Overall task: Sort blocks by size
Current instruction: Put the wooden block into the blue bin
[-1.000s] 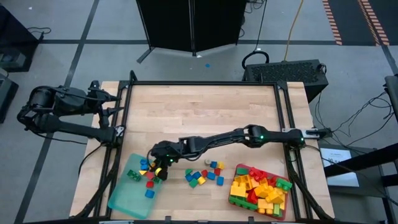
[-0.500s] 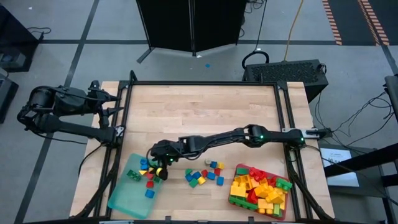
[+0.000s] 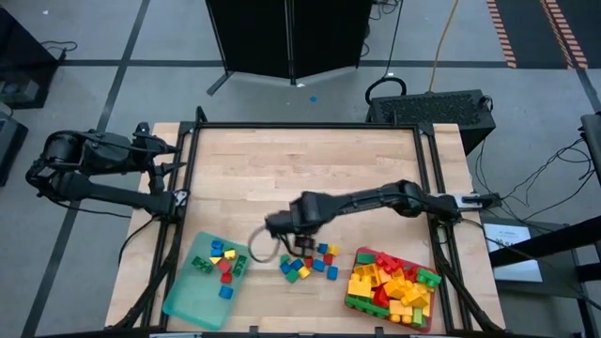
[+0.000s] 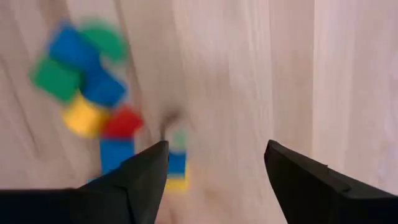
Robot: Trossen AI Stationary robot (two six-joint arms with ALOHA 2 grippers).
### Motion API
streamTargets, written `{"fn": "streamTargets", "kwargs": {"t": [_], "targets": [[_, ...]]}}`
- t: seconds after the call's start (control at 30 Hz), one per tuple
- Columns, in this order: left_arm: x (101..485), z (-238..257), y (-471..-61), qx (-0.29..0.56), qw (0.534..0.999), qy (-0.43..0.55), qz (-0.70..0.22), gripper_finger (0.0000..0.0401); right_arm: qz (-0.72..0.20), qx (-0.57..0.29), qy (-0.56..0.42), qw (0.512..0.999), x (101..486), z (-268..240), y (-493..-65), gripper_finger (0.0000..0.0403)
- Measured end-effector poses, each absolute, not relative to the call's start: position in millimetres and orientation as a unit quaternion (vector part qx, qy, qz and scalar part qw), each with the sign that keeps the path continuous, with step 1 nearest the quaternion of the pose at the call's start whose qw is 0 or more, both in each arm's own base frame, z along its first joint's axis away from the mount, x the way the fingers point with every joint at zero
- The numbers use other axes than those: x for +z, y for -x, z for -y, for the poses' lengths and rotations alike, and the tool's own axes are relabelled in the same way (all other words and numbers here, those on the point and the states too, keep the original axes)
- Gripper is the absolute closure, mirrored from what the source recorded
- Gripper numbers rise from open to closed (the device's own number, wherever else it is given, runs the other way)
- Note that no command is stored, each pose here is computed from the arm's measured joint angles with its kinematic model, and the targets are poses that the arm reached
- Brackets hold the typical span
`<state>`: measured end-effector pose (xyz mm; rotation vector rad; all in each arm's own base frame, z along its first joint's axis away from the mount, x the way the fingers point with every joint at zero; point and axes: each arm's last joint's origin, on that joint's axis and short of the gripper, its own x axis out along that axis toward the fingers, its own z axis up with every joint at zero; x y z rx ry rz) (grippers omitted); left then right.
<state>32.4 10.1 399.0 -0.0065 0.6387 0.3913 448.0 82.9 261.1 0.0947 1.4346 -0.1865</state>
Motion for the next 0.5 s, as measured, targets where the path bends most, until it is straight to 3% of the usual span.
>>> {"fn": "streamTargets", "kwargs": {"t": [0.07, 0.2, 0.5], "targets": [[398.7, -10.1, -32.2, 0.192, 0.93, 0.004, -0.313, 0.0214, -0.671, -0.088, -0.031, 0.735, 261.4, -92.3, -438.1, 0.0147], [397.8, -10.1, -31.4, 0.192, 0.928, 0.003, -0.319, 0.0214, -0.652, -0.068, -0.022, 0.755, 260.2, -114.0, -427.5, 0.0147], [397.9, -10.4, -31.2, 0.193, 0.927, -0.01, -0.32, 0.0214, -0.608, -0.048, -0.036, 0.792, 207.4, -119.7, -409.8, 0.0147]]}}
